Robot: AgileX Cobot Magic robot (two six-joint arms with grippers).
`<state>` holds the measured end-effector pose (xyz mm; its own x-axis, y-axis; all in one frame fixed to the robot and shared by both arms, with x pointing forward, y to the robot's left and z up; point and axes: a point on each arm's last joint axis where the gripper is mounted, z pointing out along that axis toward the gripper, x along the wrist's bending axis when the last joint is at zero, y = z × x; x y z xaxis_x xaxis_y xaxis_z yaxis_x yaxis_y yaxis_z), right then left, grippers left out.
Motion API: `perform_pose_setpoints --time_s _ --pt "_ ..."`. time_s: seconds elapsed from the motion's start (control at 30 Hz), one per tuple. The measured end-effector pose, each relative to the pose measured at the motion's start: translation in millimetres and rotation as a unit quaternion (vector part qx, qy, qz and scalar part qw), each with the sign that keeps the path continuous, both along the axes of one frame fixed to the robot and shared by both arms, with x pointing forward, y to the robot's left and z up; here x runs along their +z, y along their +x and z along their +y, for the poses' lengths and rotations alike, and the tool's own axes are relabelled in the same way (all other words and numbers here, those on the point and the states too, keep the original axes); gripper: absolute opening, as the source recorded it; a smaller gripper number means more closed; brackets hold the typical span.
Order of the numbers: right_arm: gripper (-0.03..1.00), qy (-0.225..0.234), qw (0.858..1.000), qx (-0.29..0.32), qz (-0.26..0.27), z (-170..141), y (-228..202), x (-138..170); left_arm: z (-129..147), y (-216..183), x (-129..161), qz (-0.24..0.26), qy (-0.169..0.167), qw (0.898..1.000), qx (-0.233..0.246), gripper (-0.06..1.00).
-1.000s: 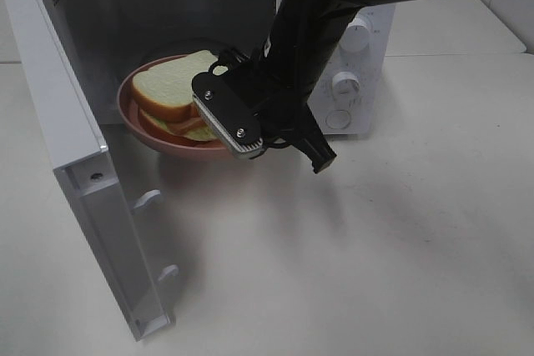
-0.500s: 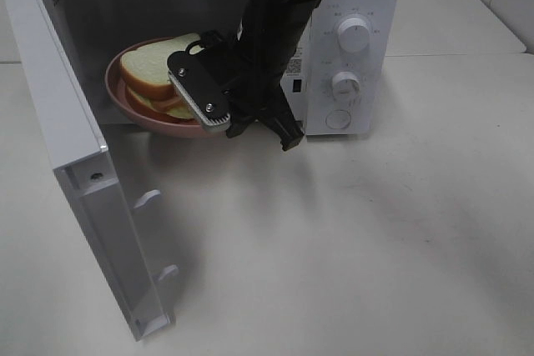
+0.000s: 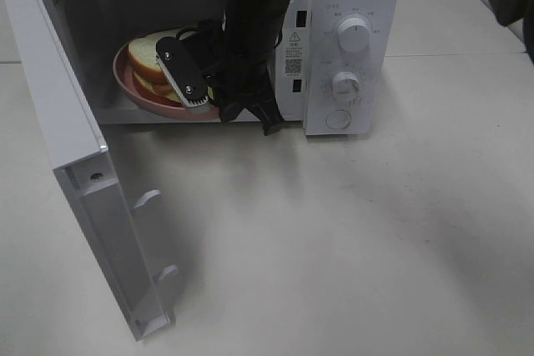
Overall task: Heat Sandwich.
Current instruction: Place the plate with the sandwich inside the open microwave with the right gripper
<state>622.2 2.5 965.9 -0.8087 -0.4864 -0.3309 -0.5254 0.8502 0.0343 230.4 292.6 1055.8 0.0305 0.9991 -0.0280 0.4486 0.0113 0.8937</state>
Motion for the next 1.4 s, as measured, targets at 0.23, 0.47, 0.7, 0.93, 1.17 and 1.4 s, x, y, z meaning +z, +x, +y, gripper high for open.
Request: perform_pose_setpoints --time_s 0.23,0.47,0.7,0.93,1.17,1.4 --pt "0.03 0.005 1.000 -0.027 -0.012 5.7 11.0 -3.5 0.0 0.0 0.0 0.000 0.000 1.000 0.000 0.97" --pt "0.03 0.011 0.999 -0.047 -0.019 13.4 22.6 -12.0 0.0 0.0 0.0 0.000 0.000 1.000 0.000 0.97" --pt "0.03 0.017 0.998 -0.056 -0.026 18.9 30.6 -18.4 0.0 0.0 0.0 0.000 0.000 1.000 0.000 0.97" --pt "0.03 0.019 0.998 -0.055 -0.032 22.0 35.2 -24.9 0.0 0.0 0.0 0.000 0.000 1.000 0.000 0.97" --pt "0.03 0.024 0.997 -0.053 -0.045 24.6 39.8 -30.0 0.0 0.0 0.0 0.000 0.000 1.000 0.000 0.97" --pt "0.06 0.037 0.996 -0.063 -0.052 26.3 41.7 -30.5 0.0 0.0 0.0 0.000 0.000 1.000 0.000 0.97"
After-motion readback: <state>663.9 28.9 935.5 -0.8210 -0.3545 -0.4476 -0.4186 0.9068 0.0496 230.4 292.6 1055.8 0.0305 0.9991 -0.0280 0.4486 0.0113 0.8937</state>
